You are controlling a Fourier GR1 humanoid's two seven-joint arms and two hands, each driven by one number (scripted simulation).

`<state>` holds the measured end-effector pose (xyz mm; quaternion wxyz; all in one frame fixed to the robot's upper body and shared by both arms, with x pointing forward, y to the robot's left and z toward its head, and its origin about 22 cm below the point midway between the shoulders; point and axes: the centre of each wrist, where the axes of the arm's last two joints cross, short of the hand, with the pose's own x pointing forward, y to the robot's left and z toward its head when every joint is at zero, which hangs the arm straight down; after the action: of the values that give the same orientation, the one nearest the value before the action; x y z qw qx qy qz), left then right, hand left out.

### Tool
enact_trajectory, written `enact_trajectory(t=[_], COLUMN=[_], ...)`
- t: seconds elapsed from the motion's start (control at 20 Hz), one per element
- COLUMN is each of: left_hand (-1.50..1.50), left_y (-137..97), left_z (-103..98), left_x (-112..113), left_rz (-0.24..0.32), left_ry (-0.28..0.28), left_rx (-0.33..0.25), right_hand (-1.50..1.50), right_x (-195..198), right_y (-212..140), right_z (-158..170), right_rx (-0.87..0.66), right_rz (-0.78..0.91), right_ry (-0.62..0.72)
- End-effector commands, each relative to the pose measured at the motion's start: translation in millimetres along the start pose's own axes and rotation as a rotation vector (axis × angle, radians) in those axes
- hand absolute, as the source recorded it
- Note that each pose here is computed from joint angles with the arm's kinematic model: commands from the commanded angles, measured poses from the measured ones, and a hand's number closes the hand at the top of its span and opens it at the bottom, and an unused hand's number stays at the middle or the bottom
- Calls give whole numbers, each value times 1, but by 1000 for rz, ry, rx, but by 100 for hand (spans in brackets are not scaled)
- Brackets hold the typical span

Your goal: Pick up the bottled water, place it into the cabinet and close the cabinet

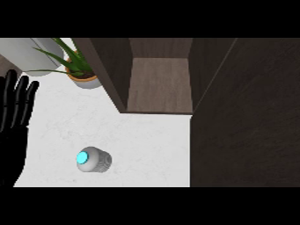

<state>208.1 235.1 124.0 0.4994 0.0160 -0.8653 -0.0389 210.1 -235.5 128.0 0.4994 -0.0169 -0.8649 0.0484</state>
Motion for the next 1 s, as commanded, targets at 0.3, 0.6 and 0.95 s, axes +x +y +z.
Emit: enact_trajectory(t=[0.3,0.6,0.95], left_hand=[-150,-150,-150], left_y=[-6,-19,-7], left_z=[68,92,102], left_x=[22,59,88], left_rz=[175,215,181], left_ry=[157,191,211], left_rx=[77,82,109], right_hand=[-150,-150,-150], right_x=[16,56,68], right_y=[26,23,40], right_z=[33,47,52], right_rx=[135,189,176], right_rz=[-104,-113,-128], right_ry=[58,68,70])
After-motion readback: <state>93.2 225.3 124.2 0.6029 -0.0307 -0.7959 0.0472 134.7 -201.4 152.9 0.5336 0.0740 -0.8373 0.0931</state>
